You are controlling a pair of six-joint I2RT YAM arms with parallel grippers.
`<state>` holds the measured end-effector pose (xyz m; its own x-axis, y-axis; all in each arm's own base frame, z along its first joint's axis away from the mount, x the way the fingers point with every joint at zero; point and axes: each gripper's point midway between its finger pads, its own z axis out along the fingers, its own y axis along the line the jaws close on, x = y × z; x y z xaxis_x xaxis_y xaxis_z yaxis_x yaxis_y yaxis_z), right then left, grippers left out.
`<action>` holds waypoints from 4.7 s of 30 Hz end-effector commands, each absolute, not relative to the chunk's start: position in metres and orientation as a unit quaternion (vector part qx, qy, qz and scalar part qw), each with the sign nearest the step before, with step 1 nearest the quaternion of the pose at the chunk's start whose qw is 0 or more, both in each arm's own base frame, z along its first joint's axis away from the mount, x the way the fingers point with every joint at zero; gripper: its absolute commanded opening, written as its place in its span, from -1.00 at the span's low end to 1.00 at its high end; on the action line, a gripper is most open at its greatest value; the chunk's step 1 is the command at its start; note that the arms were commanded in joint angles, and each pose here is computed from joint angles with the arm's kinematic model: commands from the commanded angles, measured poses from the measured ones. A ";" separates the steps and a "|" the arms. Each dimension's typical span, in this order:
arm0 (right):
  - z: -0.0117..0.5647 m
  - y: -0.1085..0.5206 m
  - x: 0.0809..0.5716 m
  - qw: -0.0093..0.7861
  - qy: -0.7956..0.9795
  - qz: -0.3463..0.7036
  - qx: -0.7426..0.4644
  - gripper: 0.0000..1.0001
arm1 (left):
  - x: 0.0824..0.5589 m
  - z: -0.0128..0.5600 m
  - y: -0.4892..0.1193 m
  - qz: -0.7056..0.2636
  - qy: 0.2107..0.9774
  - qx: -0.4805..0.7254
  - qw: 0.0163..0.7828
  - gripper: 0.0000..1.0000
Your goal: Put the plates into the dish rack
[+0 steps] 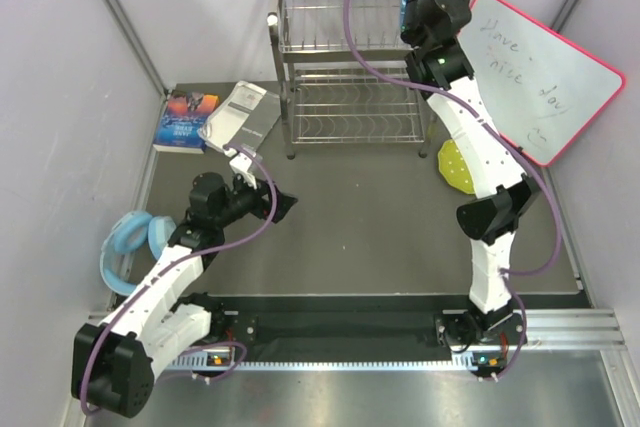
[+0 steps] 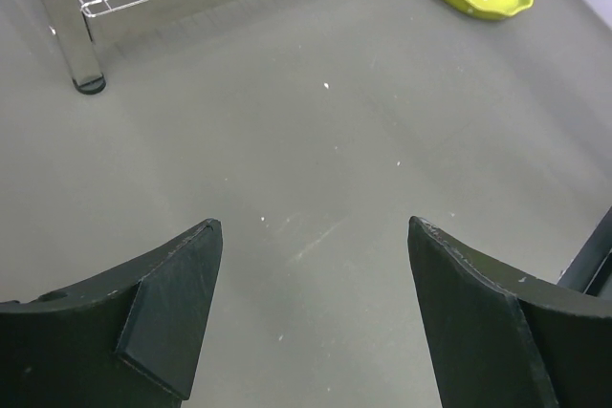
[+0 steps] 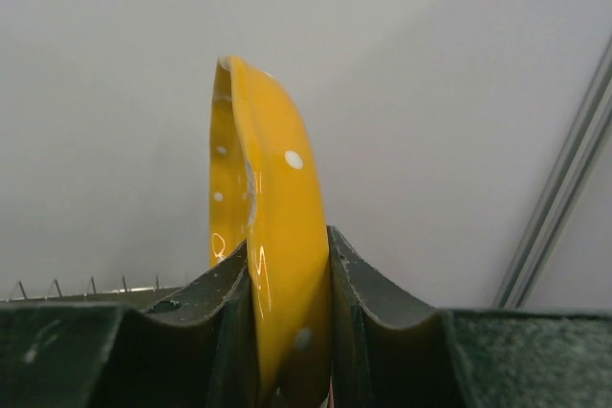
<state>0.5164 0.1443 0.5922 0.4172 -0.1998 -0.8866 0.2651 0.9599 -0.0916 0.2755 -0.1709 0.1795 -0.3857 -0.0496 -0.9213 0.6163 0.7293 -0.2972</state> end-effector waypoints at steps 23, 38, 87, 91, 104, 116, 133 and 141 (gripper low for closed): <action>0.596 0.162 0.518 0.854 0.508 -0.109 0.034 -1.00 | 0.291 0.189 -0.173 -0.325 0.751 0.172 0.549 0.65; 0.564 0.163 0.535 0.831 0.537 -0.144 0.028 -1.00 | 0.293 0.188 -0.172 -0.325 0.754 0.161 0.547 0.66; 0.308 -0.052 0.343 0.507 0.791 -0.205 -0.273 0.99 | 0.310 0.223 -0.198 -0.310 0.748 0.207 0.549 0.98; 0.235 -0.057 0.347 0.421 0.845 -0.121 -0.307 0.99 | 0.307 0.203 -0.197 -0.283 0.765 0.232 0.530 0.98; 0.095 -0.059 0.414 0.270 0.868 0.029 -0.416 0.13 | 0.314 0.174 -0.188 -0.242 0.821 0.231 0.464 0.98; 0.018 -0.027 0.379 0.161 0.824 0.052 -0.540 -0.42 | 0.337 0.176 -0.185 -0.214 0.828 0.224 0.468 0.98; 0.018 0.082 0.283 0.076 0.718 0.108 -0.683 -0.39 | 0.344 0.155 -0.120 -0.133 0.877 0.007 0.461 0.98; 0.027 0.148 0.263 0.079 0.671 0.125 -0.727 -0.38 | 0.327 0.146 -0.109 -0.173 0.881 -0.072 0.434 0.98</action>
<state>0.2963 0.1068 0.0267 0.0526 -0.9769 -0.2072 -0.9978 -0.0430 -0.0505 0.3329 -0.1109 0.1410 -0.6177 -0.1718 -0.7674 0.0849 0.9556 -0.2822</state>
